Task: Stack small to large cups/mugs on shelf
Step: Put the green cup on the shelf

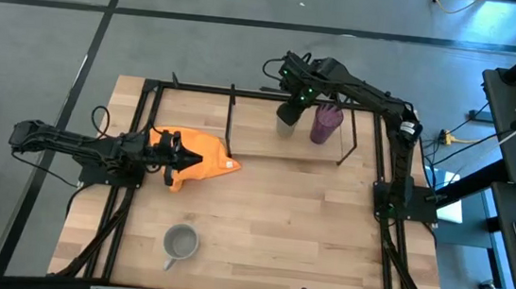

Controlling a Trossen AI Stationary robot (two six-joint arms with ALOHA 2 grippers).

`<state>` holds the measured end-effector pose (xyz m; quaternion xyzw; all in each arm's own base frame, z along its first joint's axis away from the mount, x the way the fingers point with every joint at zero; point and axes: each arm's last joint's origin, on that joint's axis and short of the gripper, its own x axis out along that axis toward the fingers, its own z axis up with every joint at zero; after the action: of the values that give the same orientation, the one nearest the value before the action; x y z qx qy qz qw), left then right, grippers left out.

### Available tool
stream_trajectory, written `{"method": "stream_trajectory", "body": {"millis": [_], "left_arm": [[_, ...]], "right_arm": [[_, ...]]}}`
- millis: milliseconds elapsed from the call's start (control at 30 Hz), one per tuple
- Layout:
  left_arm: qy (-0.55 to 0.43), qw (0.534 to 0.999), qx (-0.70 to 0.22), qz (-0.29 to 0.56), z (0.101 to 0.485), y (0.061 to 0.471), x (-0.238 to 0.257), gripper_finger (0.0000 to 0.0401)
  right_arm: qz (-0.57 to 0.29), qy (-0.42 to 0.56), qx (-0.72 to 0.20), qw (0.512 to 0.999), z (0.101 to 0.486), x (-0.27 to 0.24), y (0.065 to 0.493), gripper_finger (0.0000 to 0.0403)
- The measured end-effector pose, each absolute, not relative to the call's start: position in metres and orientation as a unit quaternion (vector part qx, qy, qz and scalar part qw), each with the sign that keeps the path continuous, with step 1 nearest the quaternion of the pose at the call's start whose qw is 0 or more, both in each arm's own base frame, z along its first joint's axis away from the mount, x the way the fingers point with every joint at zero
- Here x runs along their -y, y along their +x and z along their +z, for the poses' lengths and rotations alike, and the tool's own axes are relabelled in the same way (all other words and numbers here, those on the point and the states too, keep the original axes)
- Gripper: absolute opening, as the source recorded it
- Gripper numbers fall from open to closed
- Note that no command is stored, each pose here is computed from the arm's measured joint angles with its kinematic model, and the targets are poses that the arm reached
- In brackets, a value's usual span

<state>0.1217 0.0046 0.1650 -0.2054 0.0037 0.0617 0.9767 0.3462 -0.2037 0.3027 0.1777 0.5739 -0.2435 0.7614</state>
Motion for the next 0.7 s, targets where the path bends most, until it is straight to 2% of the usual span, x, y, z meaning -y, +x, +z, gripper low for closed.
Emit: {"method": "stream_trajectory", "body": {"millis": [300,700], "left_arm": [[-0.205,0.977,-0.004,0.062,0.1649,0.1217,-0.0046,0.0041],[-0.205,0.977,-0.004,0.062,0.1651,0.1217,-0.0046,0.0041]], "right_arm": [[-0.251,0.189,-0.575,0.755,0.3024,0.2033,0.3451,0.0017],[-0.259,0.195,-0.576,0.750,0.3022,0.2031,0.3443,0.0078]]}}
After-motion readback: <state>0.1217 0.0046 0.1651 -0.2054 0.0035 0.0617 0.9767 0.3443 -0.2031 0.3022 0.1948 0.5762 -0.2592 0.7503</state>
